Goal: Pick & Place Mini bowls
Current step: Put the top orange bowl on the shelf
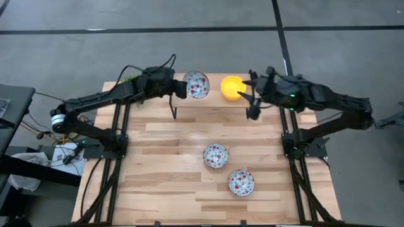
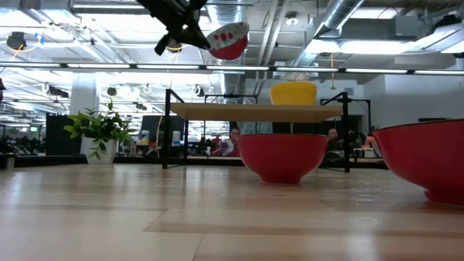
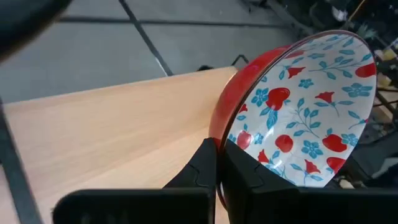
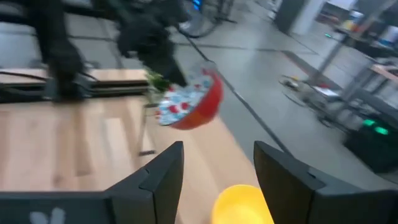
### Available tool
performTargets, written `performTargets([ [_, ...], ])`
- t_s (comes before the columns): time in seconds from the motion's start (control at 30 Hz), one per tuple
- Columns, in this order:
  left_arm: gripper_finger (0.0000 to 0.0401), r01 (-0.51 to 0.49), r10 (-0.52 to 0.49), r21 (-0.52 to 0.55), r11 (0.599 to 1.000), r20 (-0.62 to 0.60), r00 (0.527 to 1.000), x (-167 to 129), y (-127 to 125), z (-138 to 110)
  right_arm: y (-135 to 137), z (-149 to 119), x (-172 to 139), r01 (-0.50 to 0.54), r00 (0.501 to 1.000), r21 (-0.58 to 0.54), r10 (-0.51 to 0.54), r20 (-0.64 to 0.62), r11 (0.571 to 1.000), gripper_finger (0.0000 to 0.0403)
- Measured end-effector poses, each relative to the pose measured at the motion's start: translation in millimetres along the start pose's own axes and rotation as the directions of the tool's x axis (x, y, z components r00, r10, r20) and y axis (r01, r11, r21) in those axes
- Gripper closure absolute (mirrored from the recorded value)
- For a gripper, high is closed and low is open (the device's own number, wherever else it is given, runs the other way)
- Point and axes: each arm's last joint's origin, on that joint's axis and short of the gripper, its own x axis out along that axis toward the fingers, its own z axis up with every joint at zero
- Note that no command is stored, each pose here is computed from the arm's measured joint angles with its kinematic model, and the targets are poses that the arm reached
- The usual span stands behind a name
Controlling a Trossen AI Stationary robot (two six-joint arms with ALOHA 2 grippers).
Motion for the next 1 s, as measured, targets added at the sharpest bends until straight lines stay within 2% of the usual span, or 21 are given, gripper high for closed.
performTargets([
  [0.2, 0.0396, -0.046, 0.039, -0.049, 0.998, -0.121, 0.992, 6.7, -1.1, 23.6, -3.1, -26.4, -23.8, -0.111, 0.983, 0.022, 0.107, 0.147, 0.994, 0.0223],
  [0.43, 0.0396, -0.142, 0.111, -0.101, 0.985, -0.264, 0.958, 26.3, 12.8, 32.8, 1.8, -51.0, -32.3, -0.226, 0.915, -0.007, 0.215, 0.342, 0.974, 0.0223],
  [0.57, 0.0396, -0.123, 0.073, -0.146, 0.982, -0.310, 0.948, 40.4, 17.7, 37.1, 4.3, -61.3, -30.6, -0.234, 0.910, 0.009, 0.215, 0.353, 0.972, 0.0225],
  [0.7, 0.0396, -0.164, 0.086, -0.176, 0.971, -0.383, 0.920, 49.3, 25.0, 36.2, 7.1, -66.0, -27.6, -0.263, 0.909, 0.032, 0.237, 0.342, 0.964, 0.0224],
  [0.83, 0.0396, -0.201, 0.113, -0.188, 0.961, -0.396, 0.911, 50.6, 31.4, 41.9, 8.8, -67.0, -26.5, -0.290, 0.902, 0.024, 0.265, 0.341, 0.957, 0.0223],
  [1.0, 0.0396, -0.218, 0.101, -0.238, 0.946, -0.425, 0.900, 50.9, 37.4, 47.3, 8.8, -67.1, -26.5, -0.290, 0.902, 0.023, 0.265, 0.341, 0.957, 0.0225],
])
